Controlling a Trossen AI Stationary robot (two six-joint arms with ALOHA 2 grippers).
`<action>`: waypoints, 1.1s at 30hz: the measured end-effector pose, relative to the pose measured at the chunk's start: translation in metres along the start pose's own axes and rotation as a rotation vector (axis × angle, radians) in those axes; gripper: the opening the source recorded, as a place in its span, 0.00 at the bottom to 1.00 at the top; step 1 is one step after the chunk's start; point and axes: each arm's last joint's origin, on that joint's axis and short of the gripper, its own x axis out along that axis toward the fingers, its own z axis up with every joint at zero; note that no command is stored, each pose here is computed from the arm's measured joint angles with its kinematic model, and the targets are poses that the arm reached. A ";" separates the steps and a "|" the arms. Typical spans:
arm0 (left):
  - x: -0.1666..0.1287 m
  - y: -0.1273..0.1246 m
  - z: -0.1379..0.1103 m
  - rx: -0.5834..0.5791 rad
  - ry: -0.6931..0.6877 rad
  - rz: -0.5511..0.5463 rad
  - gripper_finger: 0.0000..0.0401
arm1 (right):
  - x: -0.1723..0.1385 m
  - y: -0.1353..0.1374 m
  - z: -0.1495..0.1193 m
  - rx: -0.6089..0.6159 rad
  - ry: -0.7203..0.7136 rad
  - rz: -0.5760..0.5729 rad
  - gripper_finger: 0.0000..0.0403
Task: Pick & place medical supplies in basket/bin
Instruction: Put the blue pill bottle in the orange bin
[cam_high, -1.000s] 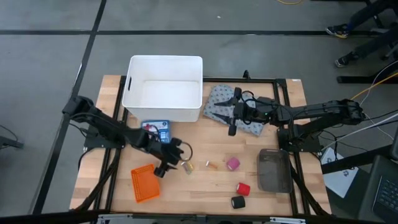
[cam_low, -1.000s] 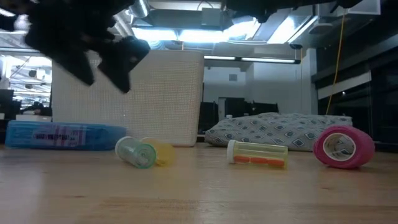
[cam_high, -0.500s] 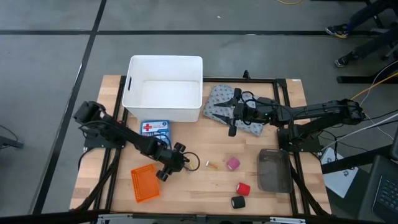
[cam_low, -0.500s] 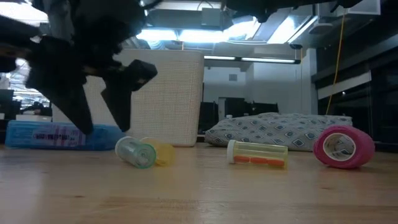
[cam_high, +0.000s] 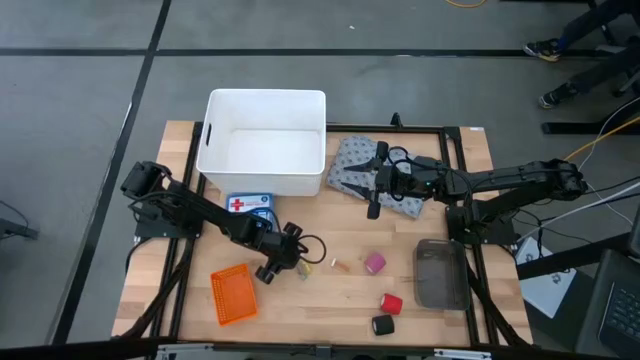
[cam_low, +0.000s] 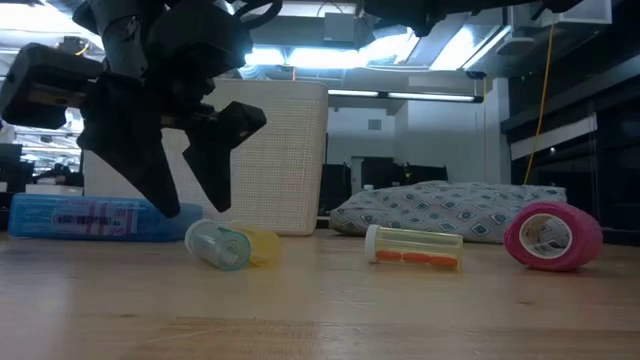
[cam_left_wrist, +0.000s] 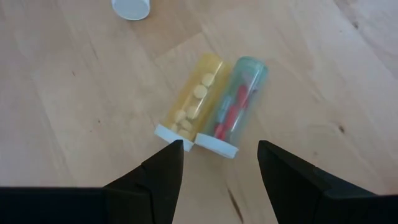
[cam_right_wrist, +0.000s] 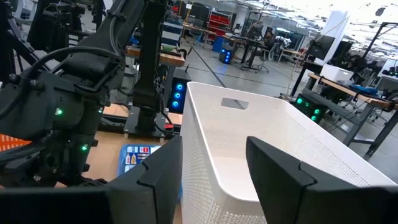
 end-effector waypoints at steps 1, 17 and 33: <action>0.000 0.000 0.000 0.001 0.000 0.000 0.51 | 0.000 0.000 0.000 0.000 0.000 0.000 0.44; 0.012 -0.002 0.000 0.007 -0.012 -0.051 0.51 | 0.000 0.000 -0.001 -0.002 0.006 0.002 0.44; 0.026 -0.003 -0.006 0.013 0.040 -0.032 0.45 | 0.000 0.000 -0.001 -0.004 0.013 0.004 0.44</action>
